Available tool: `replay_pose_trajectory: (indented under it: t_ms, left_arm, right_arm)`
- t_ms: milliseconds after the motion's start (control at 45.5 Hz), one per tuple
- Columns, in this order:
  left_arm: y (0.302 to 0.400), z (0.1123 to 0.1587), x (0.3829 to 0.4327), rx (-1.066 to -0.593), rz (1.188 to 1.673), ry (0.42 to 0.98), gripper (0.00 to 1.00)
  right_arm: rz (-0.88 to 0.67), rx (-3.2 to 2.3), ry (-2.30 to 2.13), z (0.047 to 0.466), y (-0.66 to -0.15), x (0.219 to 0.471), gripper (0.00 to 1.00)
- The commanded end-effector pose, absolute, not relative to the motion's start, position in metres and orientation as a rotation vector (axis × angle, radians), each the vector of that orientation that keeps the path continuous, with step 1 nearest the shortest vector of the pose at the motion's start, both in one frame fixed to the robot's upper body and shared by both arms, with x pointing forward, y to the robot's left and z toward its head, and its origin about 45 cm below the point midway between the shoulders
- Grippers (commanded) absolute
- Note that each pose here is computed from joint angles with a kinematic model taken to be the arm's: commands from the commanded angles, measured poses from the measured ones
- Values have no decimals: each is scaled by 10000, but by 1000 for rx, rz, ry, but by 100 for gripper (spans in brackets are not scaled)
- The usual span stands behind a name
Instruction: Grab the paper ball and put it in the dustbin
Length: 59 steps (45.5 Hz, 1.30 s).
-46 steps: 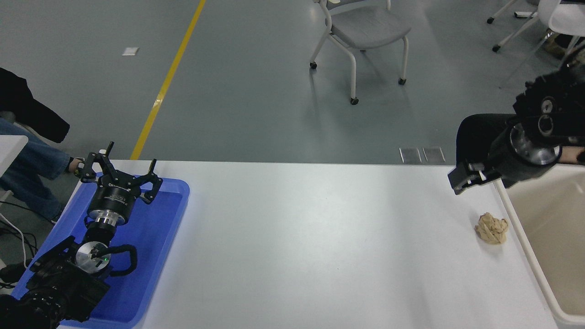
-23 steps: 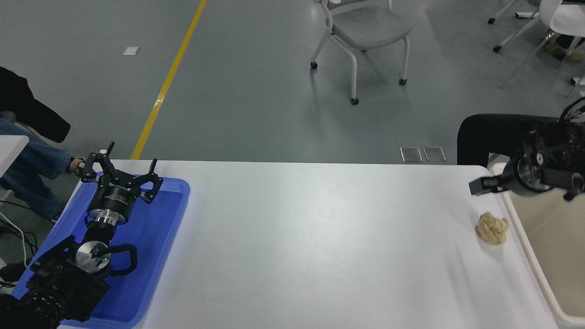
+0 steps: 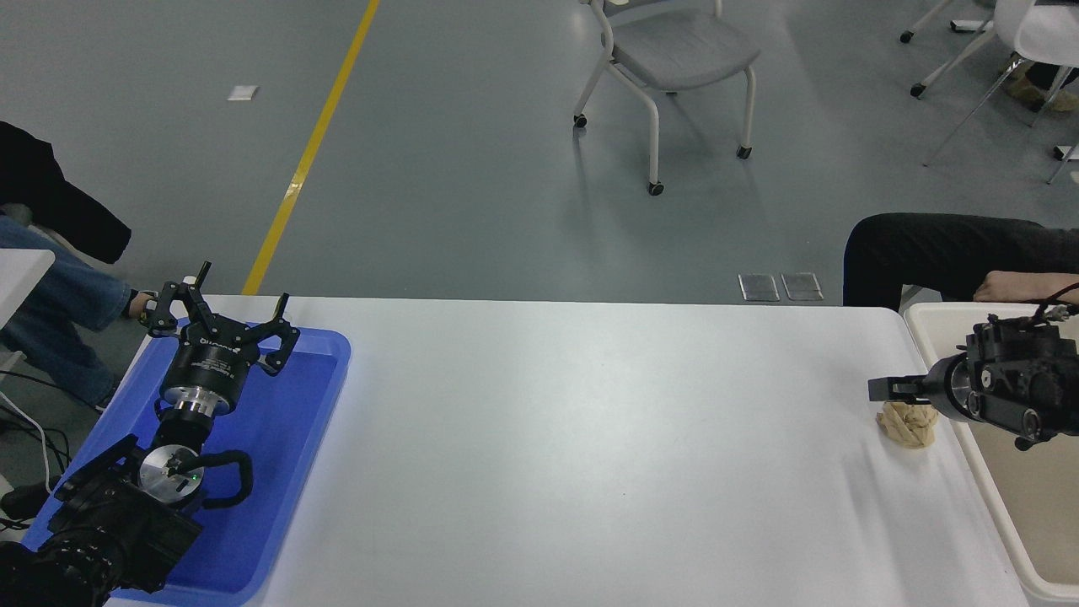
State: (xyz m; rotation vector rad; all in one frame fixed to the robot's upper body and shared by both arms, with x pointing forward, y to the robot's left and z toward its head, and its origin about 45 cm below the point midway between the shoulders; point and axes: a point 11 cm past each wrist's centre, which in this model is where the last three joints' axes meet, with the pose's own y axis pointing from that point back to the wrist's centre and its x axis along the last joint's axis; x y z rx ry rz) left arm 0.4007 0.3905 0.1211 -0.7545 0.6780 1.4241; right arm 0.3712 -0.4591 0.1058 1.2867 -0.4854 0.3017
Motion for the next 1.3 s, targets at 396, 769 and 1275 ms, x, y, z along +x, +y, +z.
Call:
replay_pose_trajectory:
  t_ms: [396,769,1275]
  left_arm:
    - [3903,1213,4008,-755,1423,678,100]
    - [3903,1213,4008,-755,1423,678,100]
    - [3903,1213,4008,-755,1423,678,100]
  right_arm:
    - [227,1335,-611,678,-4527,3566,100]
    - [213,1324,-687,696,-4596,3603,86]
    - [201,1334,-671,615,-4542,3551,39]
